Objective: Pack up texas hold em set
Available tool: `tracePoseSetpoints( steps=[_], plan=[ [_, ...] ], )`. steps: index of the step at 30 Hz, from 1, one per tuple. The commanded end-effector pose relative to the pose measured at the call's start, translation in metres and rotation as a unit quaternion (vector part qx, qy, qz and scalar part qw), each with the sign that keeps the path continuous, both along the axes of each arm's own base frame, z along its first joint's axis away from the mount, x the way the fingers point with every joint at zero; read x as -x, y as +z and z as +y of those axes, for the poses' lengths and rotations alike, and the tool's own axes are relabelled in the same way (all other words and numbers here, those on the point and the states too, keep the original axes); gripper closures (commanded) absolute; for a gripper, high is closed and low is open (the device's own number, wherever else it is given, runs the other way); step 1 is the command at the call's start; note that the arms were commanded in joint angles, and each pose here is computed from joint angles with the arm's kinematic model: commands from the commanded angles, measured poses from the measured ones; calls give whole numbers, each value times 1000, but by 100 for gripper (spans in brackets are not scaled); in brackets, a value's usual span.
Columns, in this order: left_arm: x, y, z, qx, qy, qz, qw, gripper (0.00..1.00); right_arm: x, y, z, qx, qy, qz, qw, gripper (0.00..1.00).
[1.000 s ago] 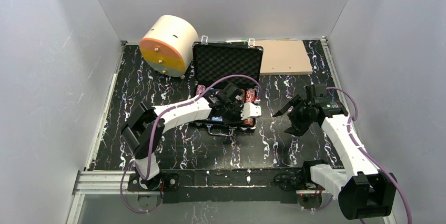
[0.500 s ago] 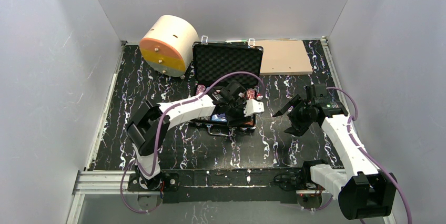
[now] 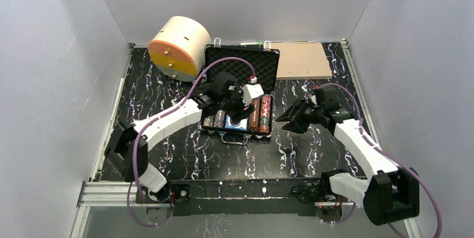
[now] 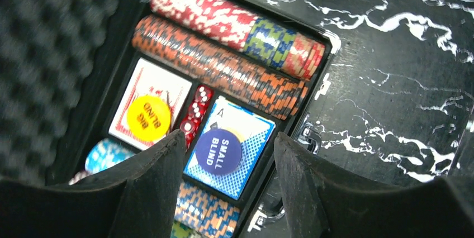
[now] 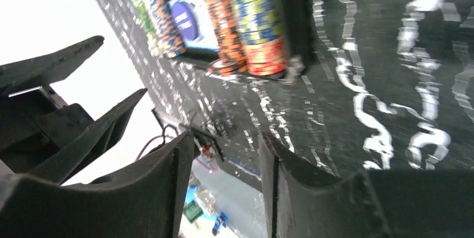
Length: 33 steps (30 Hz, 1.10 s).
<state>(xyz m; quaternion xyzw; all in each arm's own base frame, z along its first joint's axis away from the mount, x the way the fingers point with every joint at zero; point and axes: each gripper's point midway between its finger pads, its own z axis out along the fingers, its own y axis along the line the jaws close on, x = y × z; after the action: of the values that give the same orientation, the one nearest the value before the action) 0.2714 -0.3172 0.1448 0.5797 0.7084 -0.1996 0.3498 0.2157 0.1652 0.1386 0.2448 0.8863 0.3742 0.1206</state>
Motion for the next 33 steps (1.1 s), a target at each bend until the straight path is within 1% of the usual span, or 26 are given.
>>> tracePoseSetpoints(
  steps=[1,4,5,9,13,16,20,23,25,28,30,31,32,33],
  plan=[
    [-11,30,17,73,132,-9,989,43,-14,21,62,-63,84,-79,991,50],
    [-8,42,23,123,180,6,976,43,-18,15,93,-84,111,-85,987,64],
    [-9,46,25,139,199,9,970,42,-21,13,100,-88,113,-86,986,67],
    [-9,58,29,198,259,32,945,36,-35,-2,114,-95,121,-73,985,79],
    [-11,58,34,213,299,52,929,31,-40,-17,120,-92,127,-57,986,84],
    [-11,53,38,202,324,72,921,28,-40,-25,124,-92,134,-47,986,85],
    [-6,44,32,192,313,95,925,26,-35,-39,123,-80,138,-25,987,85],
    [-5,42,31,191,308,97,927,23,-30,-54,117,-57,133,-3,989,85],
    [-5,41,32,190,309,93,927,17,-29,-62,114,-46,130,7,990,86],
    [-6,41,35,193,310,84,927,3,-31,-64,113,-38,130,3,991,86],
    [-5,38,37,194,309,79,928,2,-36,-56,113,-32,130,-10,991,84],
    [-3,37,38,193,308,79,928,2,-41,-47,115,-32,131,-24,991,82],
    [-2,36,39,192,307,81,929,2,-45,-39,116,-32,132,-35,990,76],
    [-1,34,40,191,307,82,929,2,-48,-31,117,-33,133,-48,989,68]
  ],
)
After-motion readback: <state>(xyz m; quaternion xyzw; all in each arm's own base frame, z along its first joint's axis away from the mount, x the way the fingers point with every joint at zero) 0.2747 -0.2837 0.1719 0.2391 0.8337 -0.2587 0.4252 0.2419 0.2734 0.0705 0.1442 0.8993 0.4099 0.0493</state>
